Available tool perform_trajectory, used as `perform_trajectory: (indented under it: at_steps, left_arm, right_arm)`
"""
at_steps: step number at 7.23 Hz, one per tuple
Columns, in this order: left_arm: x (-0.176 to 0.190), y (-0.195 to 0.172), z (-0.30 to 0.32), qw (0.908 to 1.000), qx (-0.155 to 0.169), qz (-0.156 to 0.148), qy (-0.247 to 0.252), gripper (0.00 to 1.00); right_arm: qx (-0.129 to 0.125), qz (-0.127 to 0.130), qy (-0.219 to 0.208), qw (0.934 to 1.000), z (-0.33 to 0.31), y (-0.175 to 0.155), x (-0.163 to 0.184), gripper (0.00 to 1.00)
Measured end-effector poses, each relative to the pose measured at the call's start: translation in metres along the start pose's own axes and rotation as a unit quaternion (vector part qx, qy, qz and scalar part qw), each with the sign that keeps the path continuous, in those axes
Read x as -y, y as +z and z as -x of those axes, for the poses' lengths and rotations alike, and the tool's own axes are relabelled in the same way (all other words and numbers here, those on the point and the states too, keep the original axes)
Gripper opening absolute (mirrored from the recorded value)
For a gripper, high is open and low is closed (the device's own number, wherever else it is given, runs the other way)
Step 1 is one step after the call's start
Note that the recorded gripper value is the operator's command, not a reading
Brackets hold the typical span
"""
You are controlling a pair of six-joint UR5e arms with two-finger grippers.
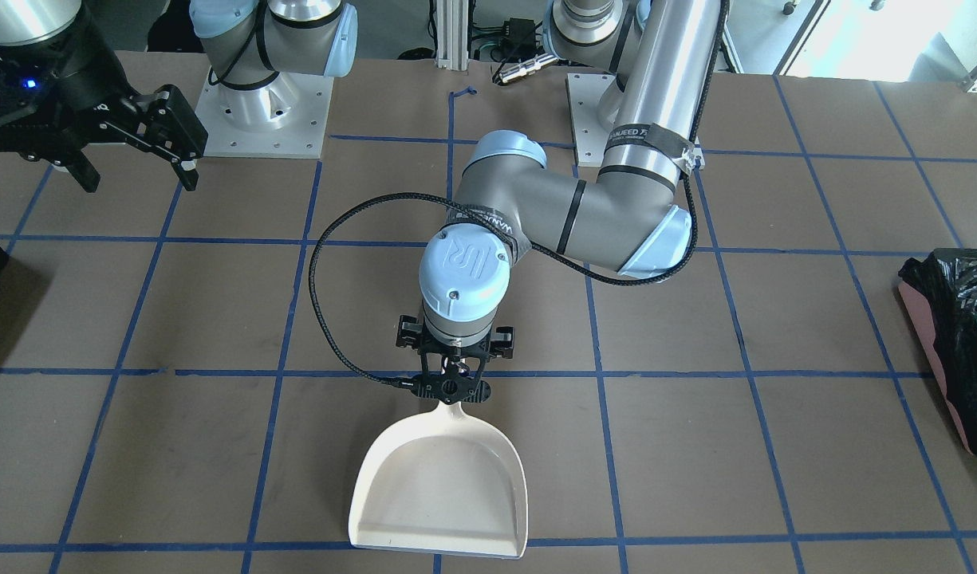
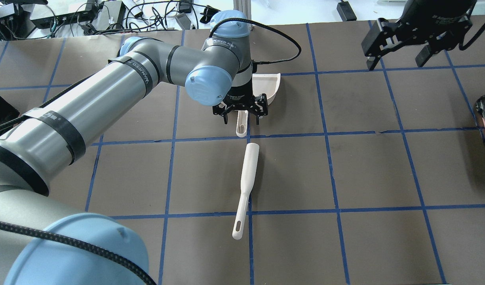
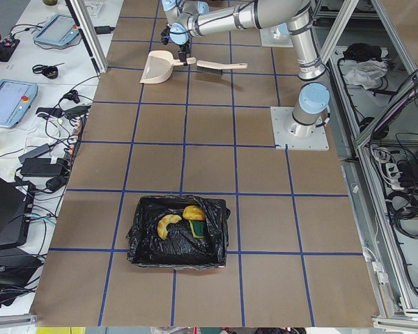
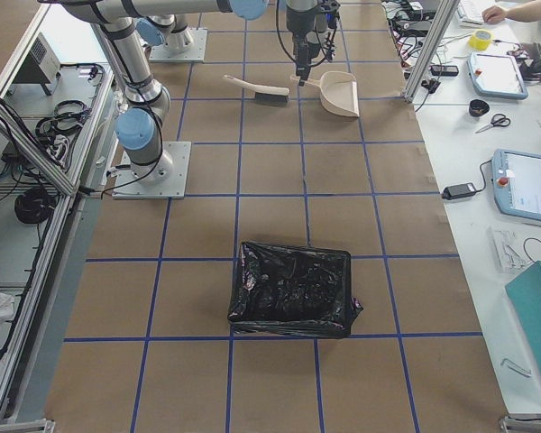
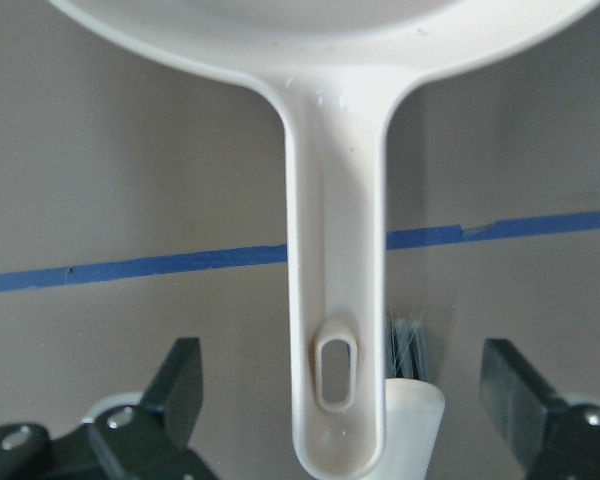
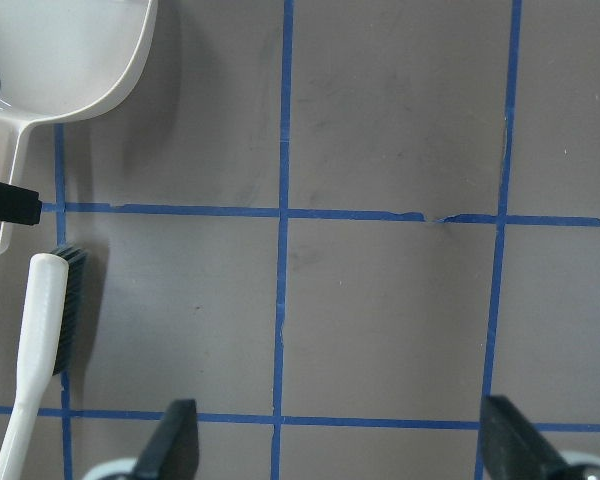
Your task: Sweep and dump trash in nearest bin
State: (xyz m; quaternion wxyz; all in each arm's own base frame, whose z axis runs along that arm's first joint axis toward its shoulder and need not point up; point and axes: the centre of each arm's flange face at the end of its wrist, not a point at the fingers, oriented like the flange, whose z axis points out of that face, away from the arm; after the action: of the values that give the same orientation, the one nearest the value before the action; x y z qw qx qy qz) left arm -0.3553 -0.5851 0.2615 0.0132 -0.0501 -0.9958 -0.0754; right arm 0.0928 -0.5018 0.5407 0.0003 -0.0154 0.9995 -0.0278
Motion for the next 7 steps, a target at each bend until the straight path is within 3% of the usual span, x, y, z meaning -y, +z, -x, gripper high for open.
perform_trajectory:
  at_steps: [2, 4, 7]
  left_arm:
    - [-0.008, -0.033, 0.017, 0.9987, 0.042, -0.03, 0.003, 1.0]
    - [-0.005, -0.066, 0.069, 0.9953, 0.081, -0.052, -0.013, 1.0]
    - [-0.018, -0.119, 0.158, 0.9951, 0.089, -0.04, -0.018, 1.0]
  right_arm:
    - [-0.003, -0.028, -0.013, 0.9995, 0.038, -0.008, -0.004, 1.0]
    - [0.004, -0.039, -0.031, 0.9987, 0.061, -0.009, -0.008, 1.0]
    - [0.002, -0.043, -0.037, 0.9984, 0.065, -0.012, -0.012, 1.0]
